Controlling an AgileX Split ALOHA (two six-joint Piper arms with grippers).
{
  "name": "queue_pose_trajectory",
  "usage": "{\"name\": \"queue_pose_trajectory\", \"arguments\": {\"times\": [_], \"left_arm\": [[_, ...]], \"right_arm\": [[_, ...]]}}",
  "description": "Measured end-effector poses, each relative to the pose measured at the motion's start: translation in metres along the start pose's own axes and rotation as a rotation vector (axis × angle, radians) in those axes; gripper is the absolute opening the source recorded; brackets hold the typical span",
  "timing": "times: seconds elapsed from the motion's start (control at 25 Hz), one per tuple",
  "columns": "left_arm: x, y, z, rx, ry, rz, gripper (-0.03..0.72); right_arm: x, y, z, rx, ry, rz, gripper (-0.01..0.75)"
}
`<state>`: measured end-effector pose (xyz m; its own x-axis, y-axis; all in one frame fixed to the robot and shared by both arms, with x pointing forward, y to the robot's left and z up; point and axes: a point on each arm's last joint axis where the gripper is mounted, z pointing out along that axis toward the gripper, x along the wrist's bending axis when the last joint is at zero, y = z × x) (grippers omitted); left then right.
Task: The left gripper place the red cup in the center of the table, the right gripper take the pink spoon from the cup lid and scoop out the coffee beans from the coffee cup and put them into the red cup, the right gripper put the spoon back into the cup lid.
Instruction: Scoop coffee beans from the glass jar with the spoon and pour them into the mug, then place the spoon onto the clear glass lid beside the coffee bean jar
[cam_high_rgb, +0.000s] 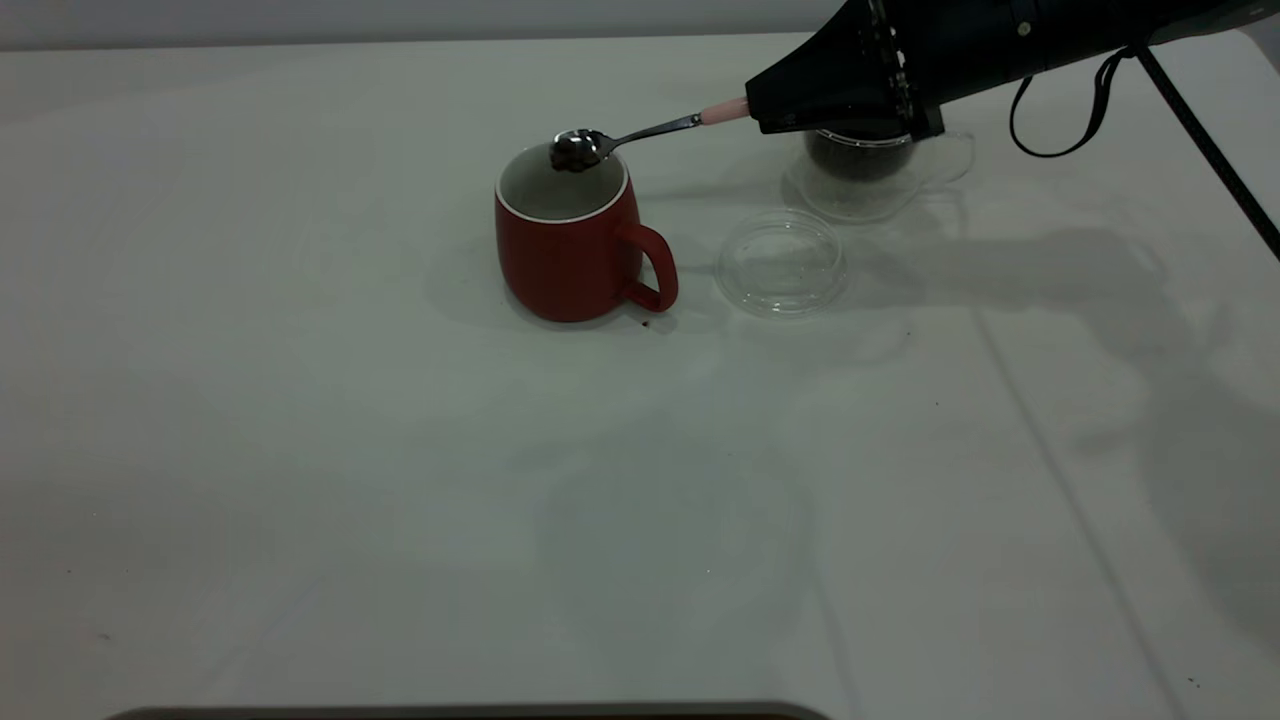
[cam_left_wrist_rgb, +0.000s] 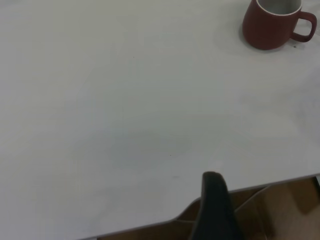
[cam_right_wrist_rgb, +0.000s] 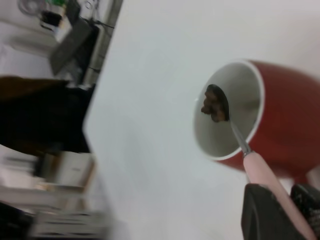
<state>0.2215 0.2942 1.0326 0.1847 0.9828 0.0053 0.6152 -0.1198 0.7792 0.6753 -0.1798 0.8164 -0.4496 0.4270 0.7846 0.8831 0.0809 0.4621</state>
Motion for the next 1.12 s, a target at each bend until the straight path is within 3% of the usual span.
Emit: {"name": "queue_pose_trajectory", "arguments": {"times": [0.16,0.32,0.48,0.76,1.12], "left_arm": [[0.000,0.000,0.000,0.000,0.000,0.000,0.586],[0.000,0.000,0.000,0.000,0.000,0.000,0.586],[0.000,0.000,0.000,0.000,0.000,0.000,0.586],[0.000,0.000,0.000,0.000,0.000,0.000,0.586],[0.000,0.000,0.000,0.000,0.000,0.000,0.586]], "right_arm": [[-0.002,0.003,0.000,-0.032,-0.022,-0.131,0.112],[0.000,0.005,0.000,-0.053,-0.003,-0.141,0.112],[0.006,0.008,-0.007,-0.054,0.046,-0.041,0.112],[0.014,0.003,-0.059,-0.153,0.017,0.183,0.112],[0.007,-0.081,-0.091,-0.276,-0.022,0.514,0.112]]}}
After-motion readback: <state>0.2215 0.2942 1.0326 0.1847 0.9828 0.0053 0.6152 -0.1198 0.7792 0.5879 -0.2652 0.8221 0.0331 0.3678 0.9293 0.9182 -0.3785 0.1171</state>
